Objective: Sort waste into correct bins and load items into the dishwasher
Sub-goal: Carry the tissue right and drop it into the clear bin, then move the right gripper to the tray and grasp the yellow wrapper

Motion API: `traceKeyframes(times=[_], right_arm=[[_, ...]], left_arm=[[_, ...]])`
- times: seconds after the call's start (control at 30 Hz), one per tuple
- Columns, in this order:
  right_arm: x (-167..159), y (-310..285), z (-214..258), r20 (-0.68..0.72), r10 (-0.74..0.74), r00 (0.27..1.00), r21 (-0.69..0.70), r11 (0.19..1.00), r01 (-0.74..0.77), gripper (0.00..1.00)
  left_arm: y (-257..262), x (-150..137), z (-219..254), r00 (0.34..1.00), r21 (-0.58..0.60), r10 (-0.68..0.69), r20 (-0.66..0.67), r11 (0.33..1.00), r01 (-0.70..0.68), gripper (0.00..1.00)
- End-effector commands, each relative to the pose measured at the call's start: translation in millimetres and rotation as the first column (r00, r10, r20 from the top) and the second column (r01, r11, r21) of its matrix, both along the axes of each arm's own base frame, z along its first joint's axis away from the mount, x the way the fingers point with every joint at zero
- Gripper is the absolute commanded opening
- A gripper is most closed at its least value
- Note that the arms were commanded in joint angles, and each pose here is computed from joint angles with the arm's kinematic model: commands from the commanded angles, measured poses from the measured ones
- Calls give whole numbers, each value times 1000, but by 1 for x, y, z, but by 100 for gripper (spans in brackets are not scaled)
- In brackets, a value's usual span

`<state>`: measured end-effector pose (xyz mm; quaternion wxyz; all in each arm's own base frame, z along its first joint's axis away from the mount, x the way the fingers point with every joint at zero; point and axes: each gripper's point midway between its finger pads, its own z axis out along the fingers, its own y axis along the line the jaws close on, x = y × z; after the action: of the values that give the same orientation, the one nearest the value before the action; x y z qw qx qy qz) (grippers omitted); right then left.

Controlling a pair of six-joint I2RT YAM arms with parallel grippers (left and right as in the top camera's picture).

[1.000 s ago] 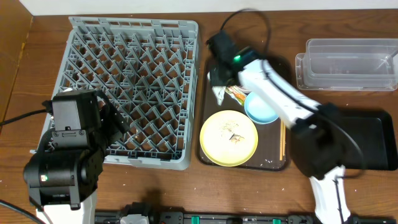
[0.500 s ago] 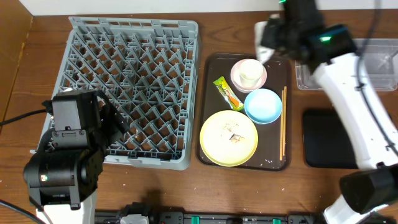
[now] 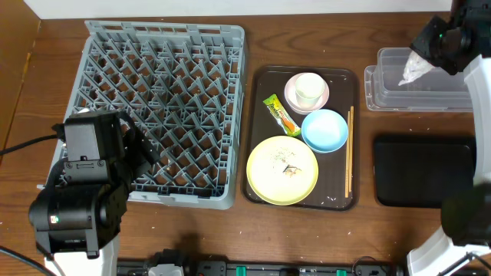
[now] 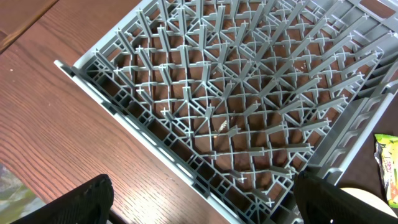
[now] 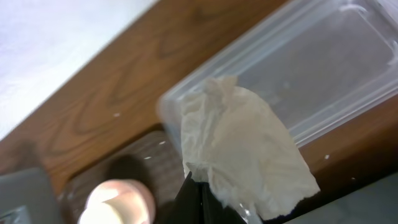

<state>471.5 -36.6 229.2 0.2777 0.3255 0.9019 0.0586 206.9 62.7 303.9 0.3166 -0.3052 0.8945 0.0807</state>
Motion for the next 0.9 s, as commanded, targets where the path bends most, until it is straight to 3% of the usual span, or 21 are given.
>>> traceKeyframes(times=[0.0,0.07,0.1,0.13,0.17,0.2,0.23,0.43,0.53,0.6,0.7,0.77,0.87], right_arm=[[3,-28,-20,-46,-83,996,-54,995,80,1],[5,-35,-25,-52,-98,994,-56,994,95,4],[6,-39,-27,-53,-105,993,-57,993,102,13],[7,-42,-30,-57,-112,992,-61,992,109,29],[7,-45,-31,-59,-118,991,-62,992,114,56],[7,-47,-33,-62,-122,991,-62,991,118,93],[7,-49,-33,-61,-124,990,-63,991,120,99],[5,-41,-35,-80,-39,996,-45,998,36,99],[8,-5,-31,-48,157,986,86,985,-153,99],[8,38,-21,43,372,927,213,903,-372,99],[-7,110,9,274,635,722,346,635,-690,99],[-22,143,22,362,709,605,357,495,-793,99],[-34,177,11,302,772,559,344,458,-820,99]], left_arm=[[2,-1,-1,1000,1,9,-4,1000,-9,93],[2,-1,-1,1000,1,9,-4,1000,-9,93],[2,-1,-1,1000,1,9,-4,1000,-9,93],[2,-1,-1,1000,1,9,-4,1000,-9,93],[2,-1,-1,1000,1,9,-4,1000,-9,94],[2,-1,-1,1000,1,9,-4,1000,-9,93],[2,-1,-1,1000,1,9,-4,1000,-9,94],[2,-1,-1,1000,1,9,-4,1000,-9,93],[2,-1,-1,1000,1,9,-4,1000,-9,93],[2,-1,-1,1000,1,9,-4,1000,-9,93],[2,-1,-1,1000,1,9,-4,1000,-9,93],[2,-1,-1,1000,1,9,-4,1000,-9,94],[2,-1,-1,1000,1,9,-4,1000,-9,93]])
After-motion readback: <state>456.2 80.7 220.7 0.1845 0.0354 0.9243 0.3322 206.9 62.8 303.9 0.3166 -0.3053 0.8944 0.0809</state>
